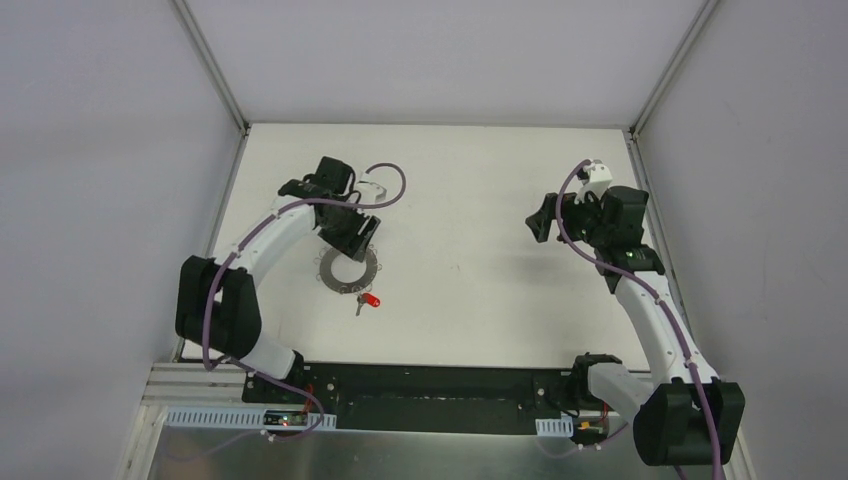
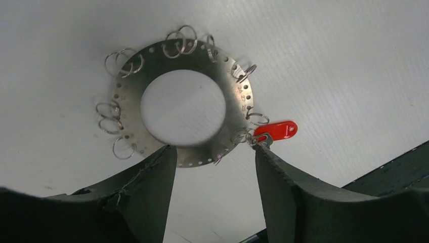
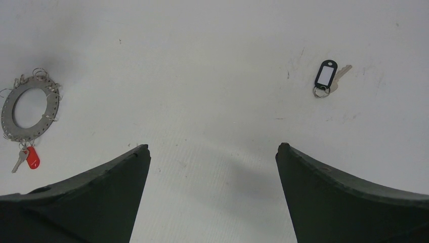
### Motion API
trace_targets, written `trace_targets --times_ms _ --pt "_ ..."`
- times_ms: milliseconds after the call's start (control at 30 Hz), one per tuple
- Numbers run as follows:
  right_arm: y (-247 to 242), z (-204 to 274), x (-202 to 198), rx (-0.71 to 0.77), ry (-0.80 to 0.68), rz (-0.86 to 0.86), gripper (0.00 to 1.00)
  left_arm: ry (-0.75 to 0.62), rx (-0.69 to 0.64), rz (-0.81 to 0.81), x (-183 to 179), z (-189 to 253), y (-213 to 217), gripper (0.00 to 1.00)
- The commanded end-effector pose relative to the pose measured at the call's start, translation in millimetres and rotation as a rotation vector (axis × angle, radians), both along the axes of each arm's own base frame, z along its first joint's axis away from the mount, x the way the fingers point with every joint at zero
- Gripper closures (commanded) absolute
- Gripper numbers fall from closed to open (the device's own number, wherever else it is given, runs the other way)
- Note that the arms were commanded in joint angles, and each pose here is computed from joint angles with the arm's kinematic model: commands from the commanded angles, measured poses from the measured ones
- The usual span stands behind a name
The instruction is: Put the keys on the keyring
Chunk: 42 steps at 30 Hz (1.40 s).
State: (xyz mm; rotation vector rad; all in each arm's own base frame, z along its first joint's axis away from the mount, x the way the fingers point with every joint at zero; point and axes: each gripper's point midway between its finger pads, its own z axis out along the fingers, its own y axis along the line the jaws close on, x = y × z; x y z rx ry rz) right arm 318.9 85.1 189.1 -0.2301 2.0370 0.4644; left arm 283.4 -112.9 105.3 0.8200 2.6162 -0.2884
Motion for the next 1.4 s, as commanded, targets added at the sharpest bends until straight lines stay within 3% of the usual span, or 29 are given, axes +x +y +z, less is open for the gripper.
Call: trace_targets --times_ms 0,400,667,1033,1367 --pt "-3.8 6.1 1.2 -0.013 -0.038 0.003 0.0 0.044 0.025 -0.103 1.7 -7.4 -21.4 0.42" --pt "-5.8 1.9 1.3 -0.032 -0.034 0.01 0.0 0.095 0.071 -0.33 -1.4 -21.9 -57.0 0.45" --pt "-5.3 -0.9 -0.4 -0.029 -0.028 0.021 0.0 0.125 0.129 -0.516 -3.0 -40.2 -61.2 0.55" --pt "-7.9 -3.0 0.2 -0.026 -0.021 0.017 0.0 0.136 0.189 -0.588 9.1 -57.6 -62.5 0.57" --pt "-8.3 -5.8 0.2 -0.022 -0.014 0.018 0.0 0.153 0.2 -0.611 8.9 -64.1 -61.7 0.68"
